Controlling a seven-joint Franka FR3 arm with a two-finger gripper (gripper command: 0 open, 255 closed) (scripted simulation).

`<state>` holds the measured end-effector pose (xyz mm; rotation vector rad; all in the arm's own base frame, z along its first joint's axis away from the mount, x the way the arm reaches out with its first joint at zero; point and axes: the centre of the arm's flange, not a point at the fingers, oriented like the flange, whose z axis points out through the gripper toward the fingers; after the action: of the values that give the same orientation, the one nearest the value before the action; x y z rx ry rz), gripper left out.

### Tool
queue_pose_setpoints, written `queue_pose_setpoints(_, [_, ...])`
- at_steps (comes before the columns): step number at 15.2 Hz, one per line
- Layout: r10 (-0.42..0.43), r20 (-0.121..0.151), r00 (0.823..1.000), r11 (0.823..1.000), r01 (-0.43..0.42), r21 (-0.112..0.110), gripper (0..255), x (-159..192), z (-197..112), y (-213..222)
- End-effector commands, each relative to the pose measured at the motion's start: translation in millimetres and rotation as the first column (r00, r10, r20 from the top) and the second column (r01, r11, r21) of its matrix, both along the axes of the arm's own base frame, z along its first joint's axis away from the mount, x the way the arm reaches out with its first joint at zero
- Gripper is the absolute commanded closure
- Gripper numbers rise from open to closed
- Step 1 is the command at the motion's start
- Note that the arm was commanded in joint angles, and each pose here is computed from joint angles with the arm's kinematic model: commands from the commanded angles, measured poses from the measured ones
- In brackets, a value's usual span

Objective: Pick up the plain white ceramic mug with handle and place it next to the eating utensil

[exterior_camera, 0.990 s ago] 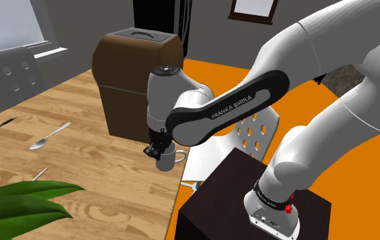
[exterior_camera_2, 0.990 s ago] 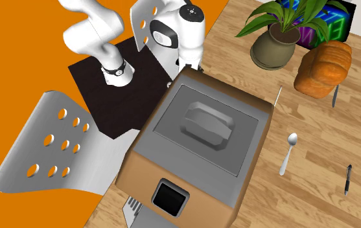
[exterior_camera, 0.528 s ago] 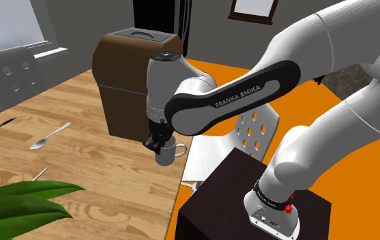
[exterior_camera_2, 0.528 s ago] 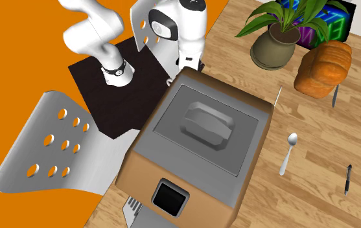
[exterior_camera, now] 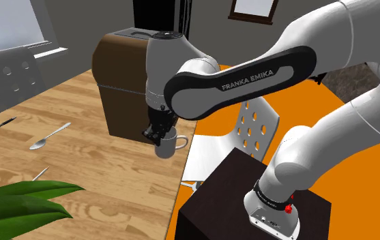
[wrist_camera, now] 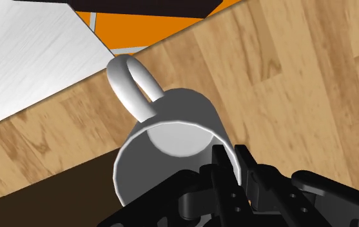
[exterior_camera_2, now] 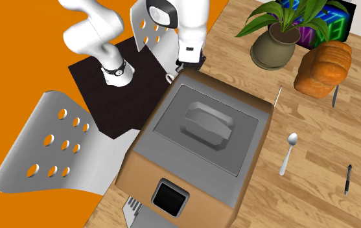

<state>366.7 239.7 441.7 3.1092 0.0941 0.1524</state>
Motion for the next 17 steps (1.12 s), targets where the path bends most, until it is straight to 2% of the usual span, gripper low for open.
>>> queue_pose_setpoints(1, [0.0, 0.0, 1.0, 1.0, 0.0, 0.0, 255, 0.0, 10.7, -0.2])
queue_pose_setpoints(17, [0.0, 0.0, 1.0, 1.0, 0.0, 0.0, 255, 0.0, 95.2, -0.2])
